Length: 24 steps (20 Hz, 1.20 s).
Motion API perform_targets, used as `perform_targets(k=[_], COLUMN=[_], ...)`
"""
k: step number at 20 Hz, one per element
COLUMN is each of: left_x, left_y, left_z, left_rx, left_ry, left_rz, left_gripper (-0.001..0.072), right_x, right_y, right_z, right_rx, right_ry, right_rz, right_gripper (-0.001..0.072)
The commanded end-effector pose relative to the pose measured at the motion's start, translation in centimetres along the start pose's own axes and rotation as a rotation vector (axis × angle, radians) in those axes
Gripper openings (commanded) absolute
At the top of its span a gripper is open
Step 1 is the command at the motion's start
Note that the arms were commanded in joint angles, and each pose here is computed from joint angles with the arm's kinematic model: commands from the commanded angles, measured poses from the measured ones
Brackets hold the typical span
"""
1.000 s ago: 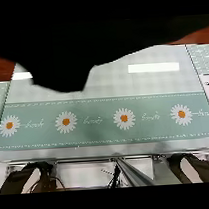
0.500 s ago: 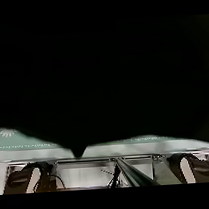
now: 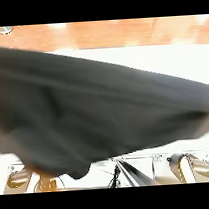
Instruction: Fold the shirts.
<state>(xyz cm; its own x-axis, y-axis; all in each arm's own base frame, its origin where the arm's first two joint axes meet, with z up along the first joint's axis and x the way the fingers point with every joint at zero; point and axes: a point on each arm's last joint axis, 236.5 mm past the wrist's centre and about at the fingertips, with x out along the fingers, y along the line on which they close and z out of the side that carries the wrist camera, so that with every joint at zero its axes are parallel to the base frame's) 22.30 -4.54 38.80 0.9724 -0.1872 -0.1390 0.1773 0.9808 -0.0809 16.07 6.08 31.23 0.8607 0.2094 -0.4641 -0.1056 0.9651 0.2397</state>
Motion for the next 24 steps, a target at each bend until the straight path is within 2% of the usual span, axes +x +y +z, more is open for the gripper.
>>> perform_targets(k=[1,3,7,11,15,16,17,18,19,22,23,24], left_x=[9.0,14.7,24.4,30.2,32.4,32.5,32.6,32.5,32.0,27.2,24.9,22.5], left_y=[-0.1,1.2,6.4,4.7,2.6,2.4,2.5,2.9,2.9,2.4,2.6,3.5], left_z=[-7.7,-11.7,-16.1,-21.0,-25.6,-26.0,-26.0,-25.8,-25.5,-26.2,-27.4,-29.0], left_rx=[-0.150,-0.245,-0.369,-0.386,-0.395,-0.400,-0.400,-0.401,-0.404,-0.438,-0.458,-0.495], left_ry=[0.152,0.223,0.249,0.369,0.476,0.488,0.486,0.481,0.496,0.724,0.823,0.925], left_rz=[-0.147,-0.174,-0.048,-0.083,-0.118,-0.122,-0.119,-0.115,-0.128,-0.265,-0.299,-0.300], left_gripper=[0.0021,0.0020,0.0020,0.0021,0.0021,0.0023,0.0048,0.0274,0.0713,0.0704,0.0703,0.0702], right_x=[9.6,16.0,27.2,37.7,46.4,47.9,49.0,49.2,48.7,42.9,39.7,37.0], right_y=[-3.0,-5.5,-9.2,-10.8,-9.5,-9.4,-9.4,-9.2,-9.0,-8.4,-8.3,-9.0], right_z=[-4.0,-7.2,-8.4,-8.6,-8.6,-8.1,-7.4,-6.8,-5.9,-3.2,-2.9,-3.5], right_rx=[0.122,0.215,0.334,0.445,0.525,0.583,0.678,0.717,0.723,0.706,0.626,0.532], right_ry=[0.105,0.184,0.236,0.329,0.392,0.386,0.380,0.380,0.391,0.494,0.537,0.586], right_rz=[0.063,0.079,0.134,0.219,0.296,0.310,0.323,0.354,0.398,0.566,0.624,0.615], right_gripper=[0.0038,0.0038,0.0038,0.0038,0.0039,0.0062,0.0273,0.0548,0.0629,0.0621,0.0618,0.0618])
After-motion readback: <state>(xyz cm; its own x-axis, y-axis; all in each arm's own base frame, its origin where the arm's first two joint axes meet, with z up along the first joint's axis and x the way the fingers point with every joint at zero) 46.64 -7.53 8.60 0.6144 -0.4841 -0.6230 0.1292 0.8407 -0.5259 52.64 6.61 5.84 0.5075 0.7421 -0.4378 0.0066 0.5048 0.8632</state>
